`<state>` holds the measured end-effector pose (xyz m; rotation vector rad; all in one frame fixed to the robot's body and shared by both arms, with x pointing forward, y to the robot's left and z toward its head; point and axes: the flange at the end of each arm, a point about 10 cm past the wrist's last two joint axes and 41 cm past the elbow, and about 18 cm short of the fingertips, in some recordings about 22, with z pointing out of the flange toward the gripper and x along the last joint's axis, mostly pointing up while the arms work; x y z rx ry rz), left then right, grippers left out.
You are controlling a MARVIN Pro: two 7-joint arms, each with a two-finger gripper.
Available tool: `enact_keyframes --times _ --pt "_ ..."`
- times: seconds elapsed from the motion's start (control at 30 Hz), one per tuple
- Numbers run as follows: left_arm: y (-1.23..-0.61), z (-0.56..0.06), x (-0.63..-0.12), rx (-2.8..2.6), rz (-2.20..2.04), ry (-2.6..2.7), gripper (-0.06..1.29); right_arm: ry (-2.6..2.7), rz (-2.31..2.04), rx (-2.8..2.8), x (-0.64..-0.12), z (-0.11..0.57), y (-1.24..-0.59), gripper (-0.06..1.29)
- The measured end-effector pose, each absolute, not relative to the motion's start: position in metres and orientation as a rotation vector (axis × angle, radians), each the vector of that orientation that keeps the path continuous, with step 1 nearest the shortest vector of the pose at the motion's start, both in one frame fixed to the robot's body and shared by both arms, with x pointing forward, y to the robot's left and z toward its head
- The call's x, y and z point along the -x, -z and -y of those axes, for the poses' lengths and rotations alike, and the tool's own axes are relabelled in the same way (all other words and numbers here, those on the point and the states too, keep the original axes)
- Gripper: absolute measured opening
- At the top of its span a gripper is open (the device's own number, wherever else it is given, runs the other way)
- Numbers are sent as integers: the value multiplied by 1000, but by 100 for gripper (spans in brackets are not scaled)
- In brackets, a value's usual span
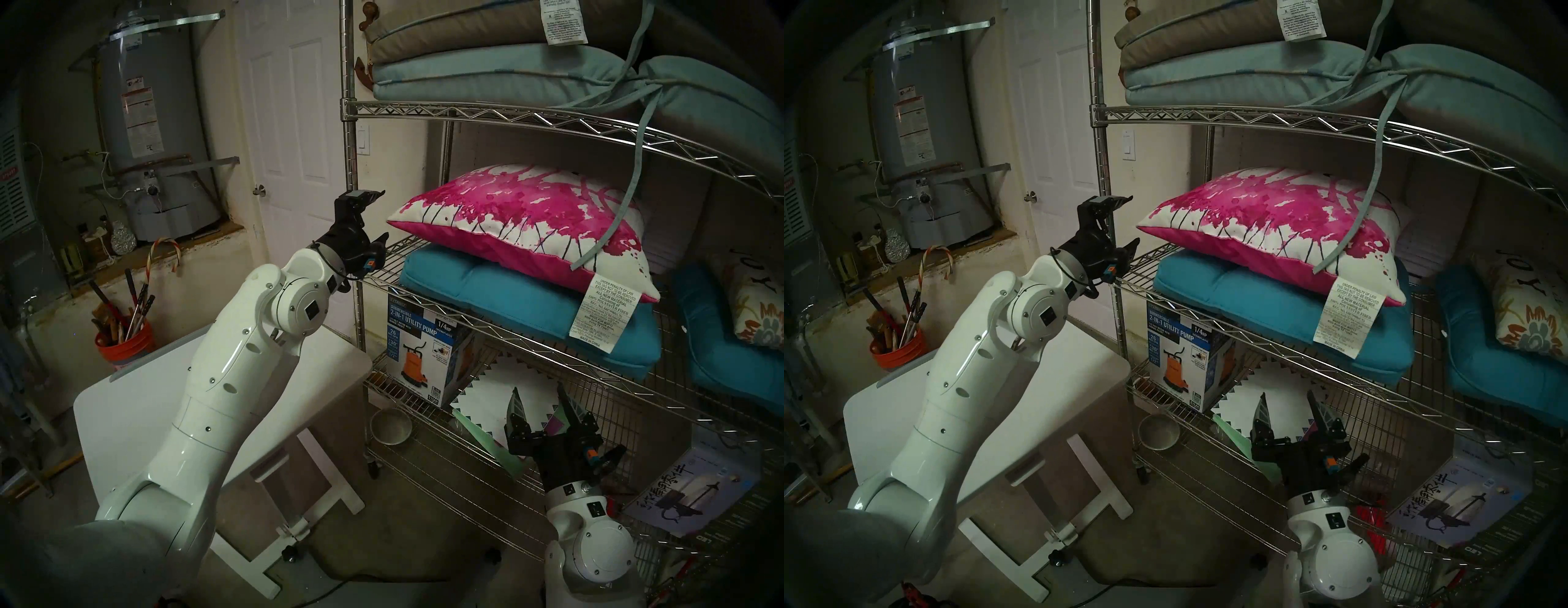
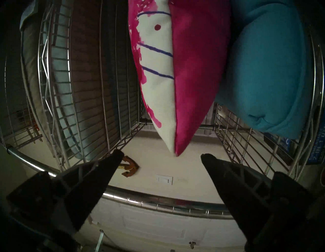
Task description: Take cushion off the shelf
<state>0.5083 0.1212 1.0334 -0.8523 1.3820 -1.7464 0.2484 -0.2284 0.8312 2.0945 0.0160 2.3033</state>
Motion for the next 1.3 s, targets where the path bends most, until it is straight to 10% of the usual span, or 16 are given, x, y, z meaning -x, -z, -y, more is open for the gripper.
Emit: enact_keyframes --times 1.3 --pt "-1052 -27 -572 753 -1566 1792 127 -2312 -18 -2082 -248 228 -835 122"
